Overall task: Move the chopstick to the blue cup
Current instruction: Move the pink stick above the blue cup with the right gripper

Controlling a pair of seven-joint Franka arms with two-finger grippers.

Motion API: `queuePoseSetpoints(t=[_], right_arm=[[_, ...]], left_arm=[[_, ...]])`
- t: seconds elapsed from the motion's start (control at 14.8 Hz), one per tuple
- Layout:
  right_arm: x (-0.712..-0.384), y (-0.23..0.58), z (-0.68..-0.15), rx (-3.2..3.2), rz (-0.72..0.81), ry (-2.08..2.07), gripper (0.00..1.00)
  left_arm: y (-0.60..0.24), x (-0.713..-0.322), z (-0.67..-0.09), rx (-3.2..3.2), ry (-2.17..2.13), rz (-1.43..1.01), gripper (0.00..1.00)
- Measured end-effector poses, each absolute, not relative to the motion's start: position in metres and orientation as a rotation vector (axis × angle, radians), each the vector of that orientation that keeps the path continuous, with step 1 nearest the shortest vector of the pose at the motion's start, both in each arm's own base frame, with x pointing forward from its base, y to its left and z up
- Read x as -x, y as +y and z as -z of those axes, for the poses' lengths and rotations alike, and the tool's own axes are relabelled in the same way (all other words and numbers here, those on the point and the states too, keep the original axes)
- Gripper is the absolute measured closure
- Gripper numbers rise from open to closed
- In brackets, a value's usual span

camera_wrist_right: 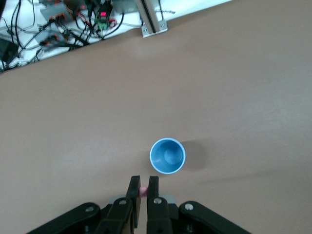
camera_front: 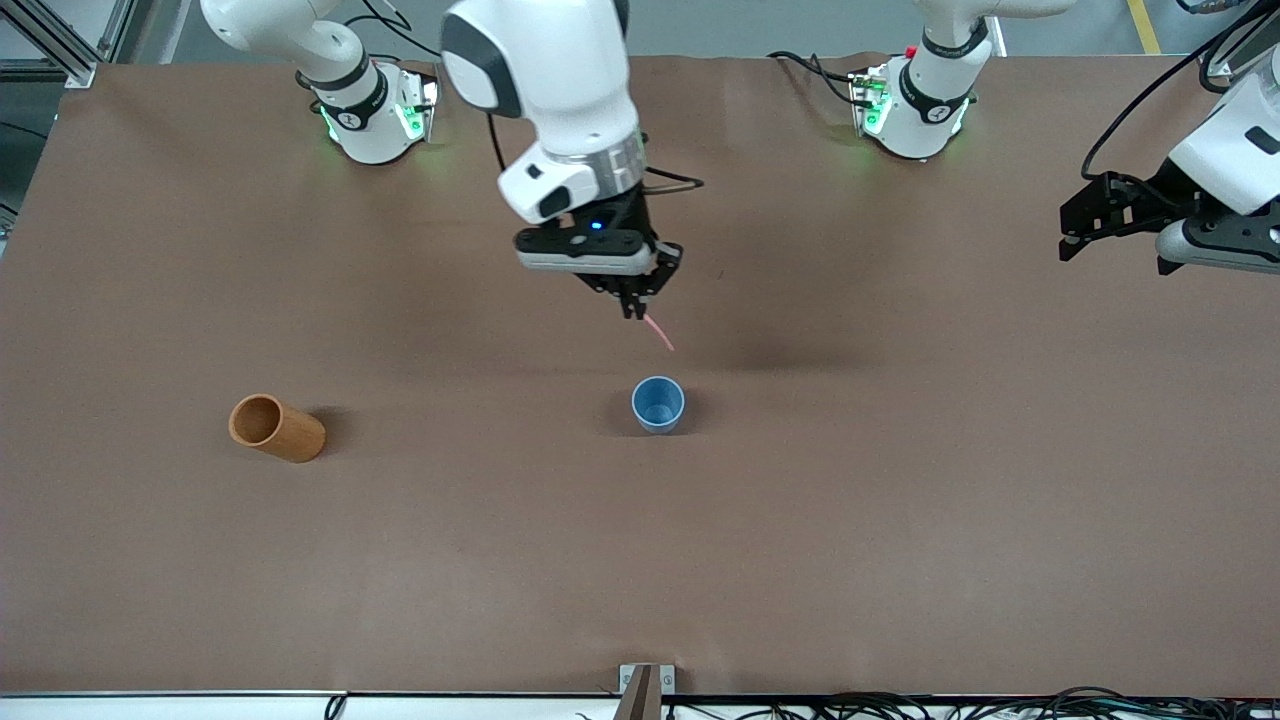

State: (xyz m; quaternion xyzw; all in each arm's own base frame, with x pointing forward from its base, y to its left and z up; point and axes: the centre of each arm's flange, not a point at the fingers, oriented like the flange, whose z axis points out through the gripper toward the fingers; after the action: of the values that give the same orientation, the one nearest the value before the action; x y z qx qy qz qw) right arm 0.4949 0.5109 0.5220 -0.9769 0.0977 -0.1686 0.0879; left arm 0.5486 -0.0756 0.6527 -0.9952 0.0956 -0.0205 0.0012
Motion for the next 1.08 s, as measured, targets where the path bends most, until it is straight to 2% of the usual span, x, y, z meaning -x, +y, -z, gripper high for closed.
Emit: queuePoseSetpoints(t=[0.41, 1.08], right_arm=[[-0.499, 0.529, -0.485, 2.947, 0.613, 0.217, 0.91], [-0.509, 0.528, -0.474, 2.971, 0.729, 0.161, 0.91]], left_arm=[[-0.075, -0.549, -0.652, 3.124, 0.299, 0.063, 0.0], [-0.075, -0.549, -0.652, 3.124, 0.298, 0.061, 0.0]])
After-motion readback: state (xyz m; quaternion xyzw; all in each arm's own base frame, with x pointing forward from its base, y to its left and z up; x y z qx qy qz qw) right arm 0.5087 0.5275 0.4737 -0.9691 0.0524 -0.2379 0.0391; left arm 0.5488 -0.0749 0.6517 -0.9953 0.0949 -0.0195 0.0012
